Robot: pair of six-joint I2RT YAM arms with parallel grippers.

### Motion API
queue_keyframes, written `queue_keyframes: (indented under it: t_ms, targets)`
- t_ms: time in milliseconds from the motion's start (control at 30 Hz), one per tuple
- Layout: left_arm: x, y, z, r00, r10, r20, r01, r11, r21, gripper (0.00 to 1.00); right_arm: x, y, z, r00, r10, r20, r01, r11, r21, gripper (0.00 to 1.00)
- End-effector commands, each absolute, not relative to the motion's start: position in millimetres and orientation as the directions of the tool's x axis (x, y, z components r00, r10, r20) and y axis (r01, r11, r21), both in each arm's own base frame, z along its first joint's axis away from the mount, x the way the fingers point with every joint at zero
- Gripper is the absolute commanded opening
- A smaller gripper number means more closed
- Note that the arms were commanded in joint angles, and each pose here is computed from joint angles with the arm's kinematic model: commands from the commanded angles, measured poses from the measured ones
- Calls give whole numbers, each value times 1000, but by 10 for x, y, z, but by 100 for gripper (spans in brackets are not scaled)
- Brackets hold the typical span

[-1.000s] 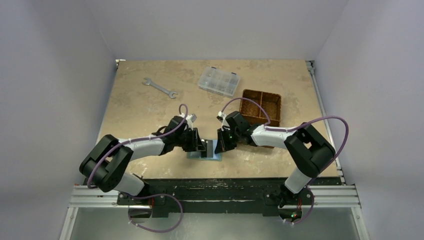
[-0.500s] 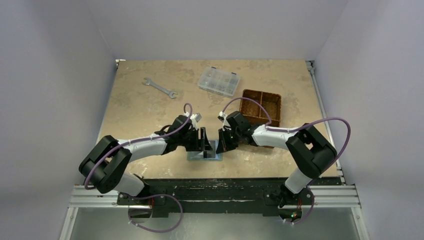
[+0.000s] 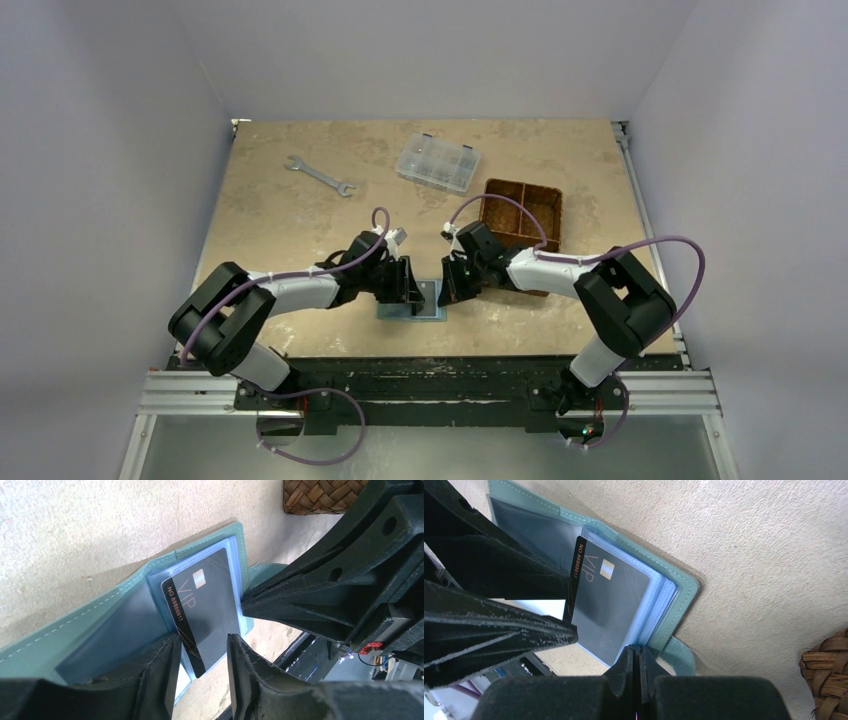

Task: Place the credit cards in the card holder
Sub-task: Insert the credit card into the card holder.

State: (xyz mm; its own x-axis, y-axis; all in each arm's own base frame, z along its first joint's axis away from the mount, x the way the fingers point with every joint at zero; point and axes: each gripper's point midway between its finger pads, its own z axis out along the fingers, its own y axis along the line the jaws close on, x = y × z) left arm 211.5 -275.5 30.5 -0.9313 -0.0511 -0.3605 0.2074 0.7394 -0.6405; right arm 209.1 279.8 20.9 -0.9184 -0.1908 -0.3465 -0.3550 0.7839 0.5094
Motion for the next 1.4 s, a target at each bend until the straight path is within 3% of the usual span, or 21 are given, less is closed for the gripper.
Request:
queue_keyframes:
  t_ms: [0,133,333,400,567,733,967,1367]
  targets:
    - [2105,-2918,514,-918,-26,-395,270,689,-673,46,2089,2802,236,-919,-178,-351,-350,778,522,0]
    - [2135,-2779,592,-898,-10,-440,289,740,-608,56,2068,2734,268,-924,-161,-346,-334,777,533,2]
    - [2182,-2727,859,-879,-20,-477,299,755,-583,60,2070,2747,344,-919,-167,-358,-350,765,541,8]
    - [2182,-2774,900,-879,-29,-475,303,737,-605,55,2081,2766,367,-917,-167,-362,-354,760,545,10]
    - [2192,-2924,813,-892,-32,-452,308,689,-657,26,2106,2836,433,-916,-153,-371,-355,739,572,14]
    - [2235,-2839,610,-892,-25,-452,288,739,-609,6,2119,2877,463,-919,-139,-370,-348,729,590,22]
    - [2099,-2683,233,-912,-8,-410,252,779,-575,0,2161,2900,504,-913,-125,-387,-352,722,595,35]
    - [2021,-2551,8,-920,-8,-391,222,811,-541,0,2123,2995,556,-920,-120,-374,-352,674,649,39]
